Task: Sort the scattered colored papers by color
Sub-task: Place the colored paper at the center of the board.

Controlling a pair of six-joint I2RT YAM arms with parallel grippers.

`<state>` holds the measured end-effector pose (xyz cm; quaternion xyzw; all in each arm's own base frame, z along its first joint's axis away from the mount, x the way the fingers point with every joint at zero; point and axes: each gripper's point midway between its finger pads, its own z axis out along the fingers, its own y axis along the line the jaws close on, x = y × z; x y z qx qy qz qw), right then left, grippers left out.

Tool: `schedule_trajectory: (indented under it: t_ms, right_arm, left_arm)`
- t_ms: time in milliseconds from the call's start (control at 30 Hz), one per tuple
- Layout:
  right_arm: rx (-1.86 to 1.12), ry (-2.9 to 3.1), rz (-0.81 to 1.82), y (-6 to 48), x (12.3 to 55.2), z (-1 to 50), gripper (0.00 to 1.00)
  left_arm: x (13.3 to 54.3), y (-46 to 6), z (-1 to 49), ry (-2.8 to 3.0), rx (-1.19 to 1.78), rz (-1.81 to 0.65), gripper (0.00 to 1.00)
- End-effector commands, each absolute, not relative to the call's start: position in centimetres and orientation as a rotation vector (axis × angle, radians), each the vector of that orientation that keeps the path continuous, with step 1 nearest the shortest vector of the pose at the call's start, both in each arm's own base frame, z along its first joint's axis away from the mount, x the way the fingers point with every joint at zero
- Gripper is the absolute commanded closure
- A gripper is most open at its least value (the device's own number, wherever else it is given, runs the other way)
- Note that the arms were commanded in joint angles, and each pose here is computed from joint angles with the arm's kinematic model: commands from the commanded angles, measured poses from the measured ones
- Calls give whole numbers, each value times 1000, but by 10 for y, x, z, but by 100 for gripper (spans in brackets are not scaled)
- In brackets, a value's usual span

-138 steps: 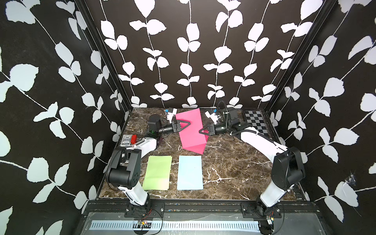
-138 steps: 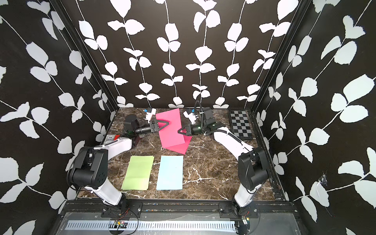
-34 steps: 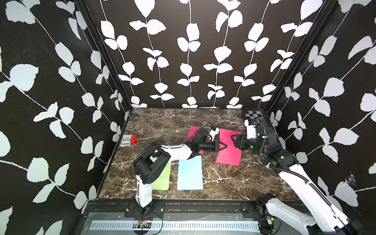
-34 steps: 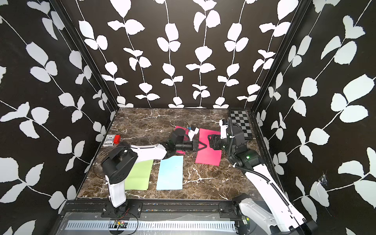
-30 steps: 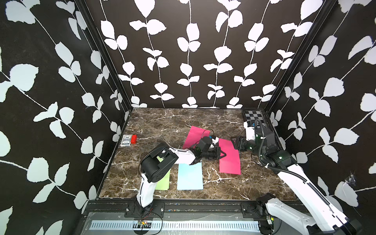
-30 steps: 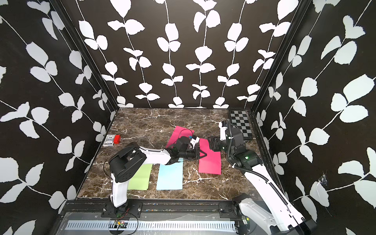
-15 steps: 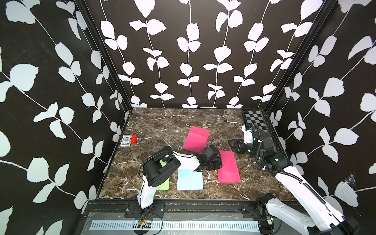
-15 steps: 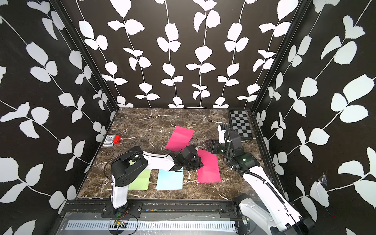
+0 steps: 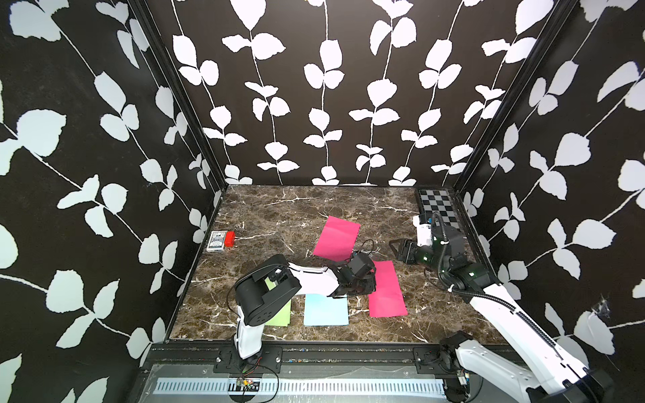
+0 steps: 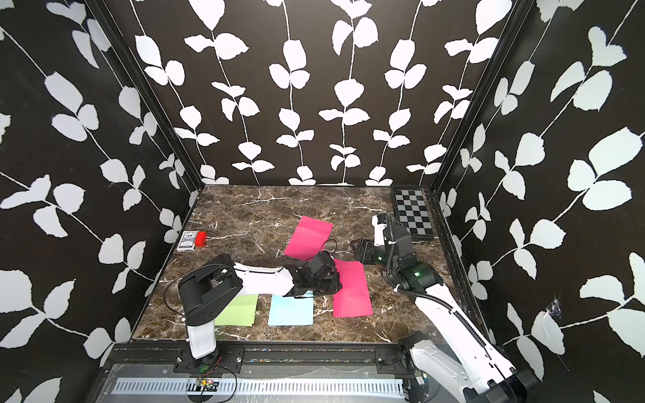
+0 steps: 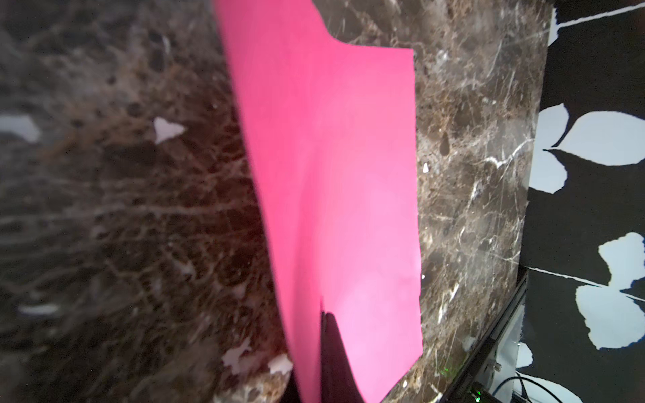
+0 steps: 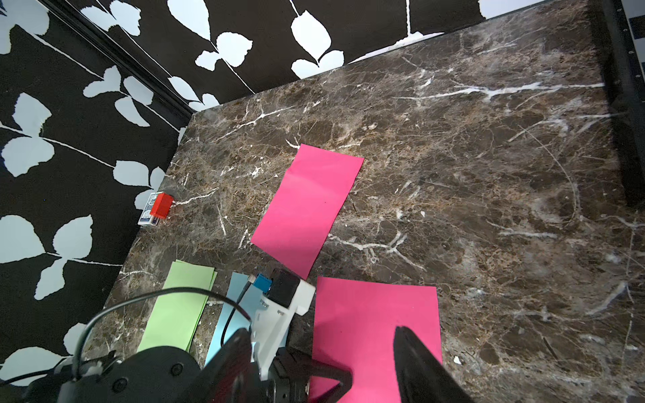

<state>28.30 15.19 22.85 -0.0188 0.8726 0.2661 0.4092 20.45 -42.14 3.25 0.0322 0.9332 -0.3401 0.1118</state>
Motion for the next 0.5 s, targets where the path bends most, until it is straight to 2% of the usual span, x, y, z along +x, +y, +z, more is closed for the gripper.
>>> schedule_trajectory:
  t_ms: [0, 67, 133, 167, 467]
  right_arm:
    - [-42, 2183, 688, 153, 285, 226, 36]
    - [-44, 2186, 684, 153, 284, 225, 36]
    - [-45, 2188, 683, 153, 285, 225, 36]
    - [-45, 2188, 684, 153, 285, 225, 36]
    - [-44, 2194, 687, 154, 286, 222, 37]
  left_arm:
    - [200, -414, 32, 2747, 87, -962, 96]
    - [201, -412, 33, 2748, 92, -943, 92]
    - [202, -411, 34, 2749, 105, -920, 79]
    - [201, -410, 34, 2754, 113, -907, 76]
    - [204, -403, 42, 2745, 127, -844, 66]
